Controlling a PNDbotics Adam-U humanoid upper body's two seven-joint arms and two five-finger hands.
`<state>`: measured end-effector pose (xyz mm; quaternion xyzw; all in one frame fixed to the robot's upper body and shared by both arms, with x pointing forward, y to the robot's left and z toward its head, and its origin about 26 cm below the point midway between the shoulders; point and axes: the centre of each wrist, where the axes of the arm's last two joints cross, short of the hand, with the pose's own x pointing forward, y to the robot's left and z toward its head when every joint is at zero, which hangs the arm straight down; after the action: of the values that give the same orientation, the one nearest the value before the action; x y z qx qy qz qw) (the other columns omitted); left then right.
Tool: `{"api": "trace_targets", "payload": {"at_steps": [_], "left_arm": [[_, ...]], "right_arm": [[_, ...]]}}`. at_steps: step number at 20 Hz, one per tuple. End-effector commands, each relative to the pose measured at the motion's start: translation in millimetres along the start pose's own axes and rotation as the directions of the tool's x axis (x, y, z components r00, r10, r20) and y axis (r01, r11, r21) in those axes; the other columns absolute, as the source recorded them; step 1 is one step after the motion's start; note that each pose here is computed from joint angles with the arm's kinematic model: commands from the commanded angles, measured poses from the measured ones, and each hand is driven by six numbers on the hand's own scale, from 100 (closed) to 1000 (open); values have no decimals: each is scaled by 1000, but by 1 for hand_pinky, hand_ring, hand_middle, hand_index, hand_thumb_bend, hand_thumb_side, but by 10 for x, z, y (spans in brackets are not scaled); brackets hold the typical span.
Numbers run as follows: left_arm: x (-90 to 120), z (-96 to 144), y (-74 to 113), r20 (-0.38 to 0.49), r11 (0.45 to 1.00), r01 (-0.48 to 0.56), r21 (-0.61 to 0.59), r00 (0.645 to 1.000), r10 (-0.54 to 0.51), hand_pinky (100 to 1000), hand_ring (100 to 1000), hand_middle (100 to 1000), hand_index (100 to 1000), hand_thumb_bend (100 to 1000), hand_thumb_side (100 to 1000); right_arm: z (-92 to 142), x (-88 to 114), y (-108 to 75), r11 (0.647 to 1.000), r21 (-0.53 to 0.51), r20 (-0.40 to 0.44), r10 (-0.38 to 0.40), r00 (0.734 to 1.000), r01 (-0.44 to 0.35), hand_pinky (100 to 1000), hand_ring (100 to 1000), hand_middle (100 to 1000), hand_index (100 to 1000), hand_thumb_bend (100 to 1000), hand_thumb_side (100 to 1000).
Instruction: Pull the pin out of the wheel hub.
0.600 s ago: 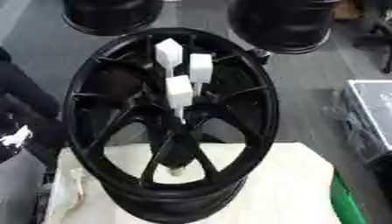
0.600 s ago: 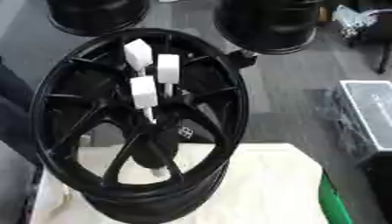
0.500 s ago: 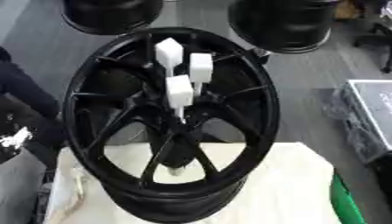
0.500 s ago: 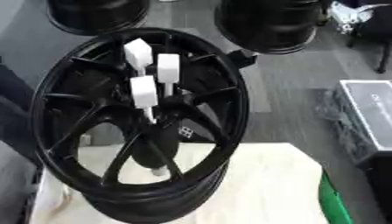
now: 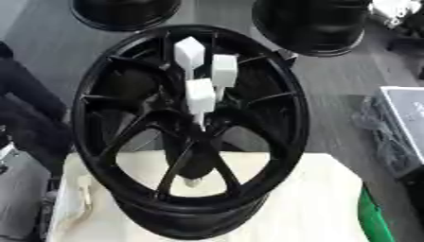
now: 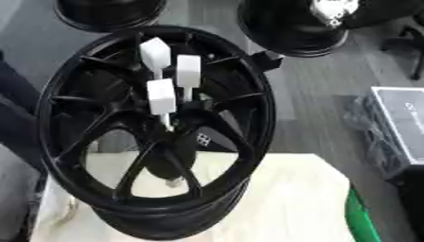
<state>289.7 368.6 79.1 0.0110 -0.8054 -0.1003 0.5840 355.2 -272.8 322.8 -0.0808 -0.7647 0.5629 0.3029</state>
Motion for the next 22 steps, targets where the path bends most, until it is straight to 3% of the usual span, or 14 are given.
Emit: {"api": "trace_targets", "payload": {"at_steps": [1, 6, 11, 12, 14, 18, 22], "left_arm": [[126, -65, 41, 33, 1000, 24, -12, 999, -24, 490, 456, 514, 632, 635, 295], [144, -115, 11, 40, 1000, 7, -16, 999, -6, 487, 450, 508, 632, 648, 313], [144, -141, -10, 41, 1000, -7, -25, 999, 8, 487, 449, 507, 632, 650, 319], [143, -142, -11, 41, 1000, -8, -25, 999, 9, 486, 449, 507, 633, 658, 326], [143, -151, -14, 41, 1000, -9, -28, 999, 10, 486, 448, 507, 633, 661, 330], [130, -151, -12, 36, 1000, -9, -27, 999, 10, 486, 449, 507, 633, 664, 335], [120, -156, -19, 32, 999, -8, -33, 999, 9, 486, 448, 507, 633, 669, 338]], "right_arm": [[-139, 17, -8, 997, 66, 5, 43, 999, -43, 723, 510, 804, 910, 100, 353], [-412, -107, 132, 980, 192, -26, 57, 998, -51, 729, 489, 843, 931, 100, 567], [-536, -217, 177, 957, 277, -40, 101, 994, -86, 730, 483, 849, 936, 100, 617], [-542, -227, 173, 952, 289, -39, 113, 993, -97, 731, 468, 856, 943, 100, 694], [-593, -232, 219, 934, 336, -27, 142, 990, -124, 731, 456, 854, 942, 100, 748], [-648, -210, 247, 877, 437, -2, 222, 975, -199, 734, 454, 867, 948, 100, 775], [-669, -226, 273, 821, 498, 6, 318, 948, -279, 738, 456, 881, 956, 100, 700]]}}
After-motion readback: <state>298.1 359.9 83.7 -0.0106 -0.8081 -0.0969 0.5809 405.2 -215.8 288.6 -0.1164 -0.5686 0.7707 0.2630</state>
